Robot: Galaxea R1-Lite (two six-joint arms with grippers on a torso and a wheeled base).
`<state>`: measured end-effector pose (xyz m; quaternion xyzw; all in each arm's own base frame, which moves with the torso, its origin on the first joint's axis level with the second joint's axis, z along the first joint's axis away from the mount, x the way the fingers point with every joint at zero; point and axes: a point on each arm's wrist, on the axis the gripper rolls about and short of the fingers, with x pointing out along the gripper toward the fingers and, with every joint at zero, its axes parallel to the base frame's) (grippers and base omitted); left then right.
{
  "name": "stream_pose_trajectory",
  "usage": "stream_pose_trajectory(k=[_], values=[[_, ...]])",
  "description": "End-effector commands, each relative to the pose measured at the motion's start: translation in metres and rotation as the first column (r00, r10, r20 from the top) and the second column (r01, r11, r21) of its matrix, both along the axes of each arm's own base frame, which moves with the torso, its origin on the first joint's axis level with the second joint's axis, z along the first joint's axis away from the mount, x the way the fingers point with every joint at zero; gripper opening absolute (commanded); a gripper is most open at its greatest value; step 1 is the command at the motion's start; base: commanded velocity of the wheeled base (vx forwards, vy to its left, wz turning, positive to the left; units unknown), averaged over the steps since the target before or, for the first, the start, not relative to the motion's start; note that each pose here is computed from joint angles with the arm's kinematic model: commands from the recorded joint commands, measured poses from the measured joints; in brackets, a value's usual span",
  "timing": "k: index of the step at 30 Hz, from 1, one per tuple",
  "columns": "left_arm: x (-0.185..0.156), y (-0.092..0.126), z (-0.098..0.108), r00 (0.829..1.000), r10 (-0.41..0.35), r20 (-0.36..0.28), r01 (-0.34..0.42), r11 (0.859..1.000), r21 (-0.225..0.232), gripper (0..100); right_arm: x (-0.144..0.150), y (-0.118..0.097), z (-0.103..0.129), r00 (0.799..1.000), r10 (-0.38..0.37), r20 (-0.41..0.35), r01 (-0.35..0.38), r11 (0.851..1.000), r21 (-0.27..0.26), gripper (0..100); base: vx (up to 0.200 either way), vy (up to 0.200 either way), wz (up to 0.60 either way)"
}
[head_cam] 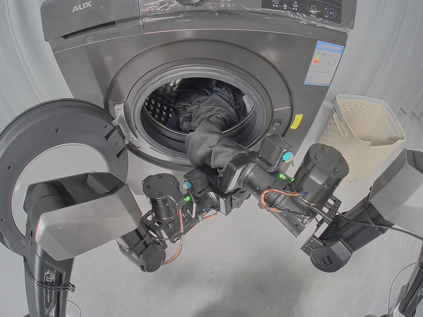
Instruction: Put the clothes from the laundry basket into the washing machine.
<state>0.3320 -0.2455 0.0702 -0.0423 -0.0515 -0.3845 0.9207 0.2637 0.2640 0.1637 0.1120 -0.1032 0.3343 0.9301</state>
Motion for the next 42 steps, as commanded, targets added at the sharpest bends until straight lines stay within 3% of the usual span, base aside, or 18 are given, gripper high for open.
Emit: stream_pose_trajectory(k=[1, 10, 11, 18, 25, 30, 36, 42], values=[[0.009, -0.002, -0.009, 0.999, 0.034, -0.004, -0.034, 0.999, -0.002, 100, -0.001, 0.001, 0.001, 1.000, 0.003, 0.002, -0.003, 1.000, 0.002, 0, 0.000, 0.000, 0.00], [0.016, 0.004, -0.012, 0.997, 0.075, -0.007, -0.075, 0.997, -0.005, 100, -0.001, -0.001, 0.002, 1.000, 0.000, 0.002, 0.000, 1.000, 0.011, 0, 0.000, 0.000, 0.00], [0.016, 0.004, -0.013, 0.997, 0.075, -0.008, -0.075, 0.997, -0.004, 0, -0.001, -0.001, 0.002, 1.000, 0.000, 0.001, 0.000, 1.000, 0.010, 0, 0.000, 0.000, 0.00], [0.014, 0.007, -0.011, 0.997, 0.075, -0.012, -0.076, 0.997, -0.011, 0, 0.001, -0.007, 0.003, 1.000, -0.012, -0.002, 0.012, 1.000, 0.017, 0, 0.000, 0.000, 0.00], [0.004, 0.022, 0.018, 0.996, 0.090, 0.015, -0.089, 0.995, -0.039, 0, -0.002, -0.022, 0.012, 0.999, -0.035, 0.005, 0.035, 0.999, 0.030, 0, 0.000, 0.000, 0.00], [-0.030, 0.044, 0.042, 0.996, 0.081, -0.023, -0.082, 0.995, -0.053, 0, 0.004, -0.036, 0.012, 0.997, -0.073, -0.005, 0.074, 0.997, 0.033, 0, 0.000, 0.000, 0.00], [-0.054, 0.068, 0.063, 0.995, 0.090, -0.033, -0.092, 0.993, -0.078, 0, 0.007, -0.046, -0.002, 0.994, -0.098, -0.047, 0.098, 0.995, 0.003, 0, 0.000, 0.000, 0.00], [-0.057, 0.071, 0.070, 0.995, 0.091, -0.029, -0.094, 0.990, -0.102, 0, 0.000, -0.050, -0.017, 0.991, -0.098, -0.094, 0.094, 0.994, -0.046, 0, 0.000, 0.000, 0.00]])
